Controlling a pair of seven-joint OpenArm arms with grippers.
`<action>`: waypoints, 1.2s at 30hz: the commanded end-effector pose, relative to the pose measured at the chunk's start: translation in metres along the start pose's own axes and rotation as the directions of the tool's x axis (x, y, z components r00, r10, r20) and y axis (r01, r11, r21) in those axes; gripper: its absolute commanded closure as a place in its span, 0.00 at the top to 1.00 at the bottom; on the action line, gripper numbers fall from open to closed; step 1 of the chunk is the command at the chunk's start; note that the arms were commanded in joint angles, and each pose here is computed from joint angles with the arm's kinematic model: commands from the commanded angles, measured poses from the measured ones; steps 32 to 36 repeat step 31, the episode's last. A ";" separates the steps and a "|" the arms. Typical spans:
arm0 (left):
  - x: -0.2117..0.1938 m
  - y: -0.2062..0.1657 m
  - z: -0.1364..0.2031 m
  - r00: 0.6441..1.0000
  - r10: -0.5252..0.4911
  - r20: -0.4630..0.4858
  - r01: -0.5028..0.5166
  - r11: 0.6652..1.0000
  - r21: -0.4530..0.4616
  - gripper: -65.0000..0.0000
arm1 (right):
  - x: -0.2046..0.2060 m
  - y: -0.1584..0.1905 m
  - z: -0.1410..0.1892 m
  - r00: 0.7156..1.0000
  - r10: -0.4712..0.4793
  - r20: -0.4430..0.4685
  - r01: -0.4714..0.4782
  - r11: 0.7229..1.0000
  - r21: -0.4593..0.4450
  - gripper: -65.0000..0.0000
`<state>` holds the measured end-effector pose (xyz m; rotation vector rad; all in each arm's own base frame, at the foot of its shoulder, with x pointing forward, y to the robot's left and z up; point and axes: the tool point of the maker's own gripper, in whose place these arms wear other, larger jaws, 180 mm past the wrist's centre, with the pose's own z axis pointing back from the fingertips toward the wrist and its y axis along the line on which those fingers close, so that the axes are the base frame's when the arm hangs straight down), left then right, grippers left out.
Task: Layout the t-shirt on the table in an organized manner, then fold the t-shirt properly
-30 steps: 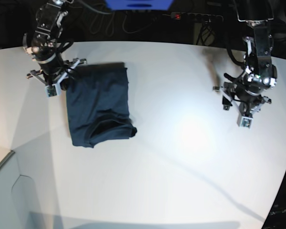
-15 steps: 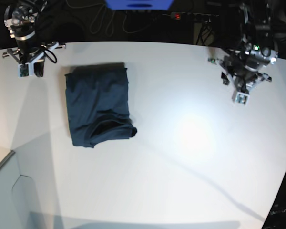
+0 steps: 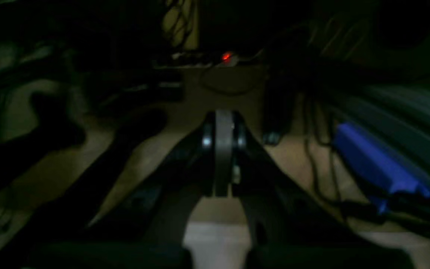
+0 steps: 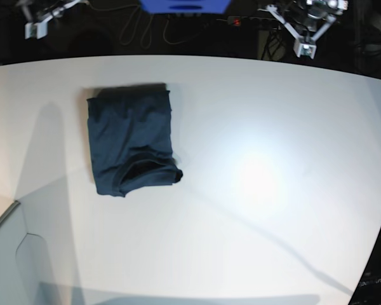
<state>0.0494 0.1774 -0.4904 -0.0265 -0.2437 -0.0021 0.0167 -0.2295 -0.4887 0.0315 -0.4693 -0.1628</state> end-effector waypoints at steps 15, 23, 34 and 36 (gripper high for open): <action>-0.105 -0.014 -0.138 0.940 0.276 -0.199 -0.299 0.949 -0.100 0.00 | -0.121 0.047 -0.082 0.964 -0.218 -0.154 0.238 0.963 0.124 0.00; -0.101 0.007 -0.143 0.954 0.273 -0.128 -0.283 0.957 -0.068 0.00 | -0.156 0.041 -0.092 0.990 -0.026 -0.135 0.006 0.989 -0.151 0.00; -0.102 0.000 -0.144 0.952 0.273 -0.135 -0.285 0.955 -0.079 0.00 | -0.141 0.012 -0.083 0.945 0.283 -0.165 -0.324 0.881 -0.344 0.00; -0.102 0.000 -0.144 0.952 0.273 -0.135 -0.285 0.955 -0.079 0.00 | -0.141 0.012 -0.083 0.945 0.283 -0.165 -0.324 0.881 -0.344 0.00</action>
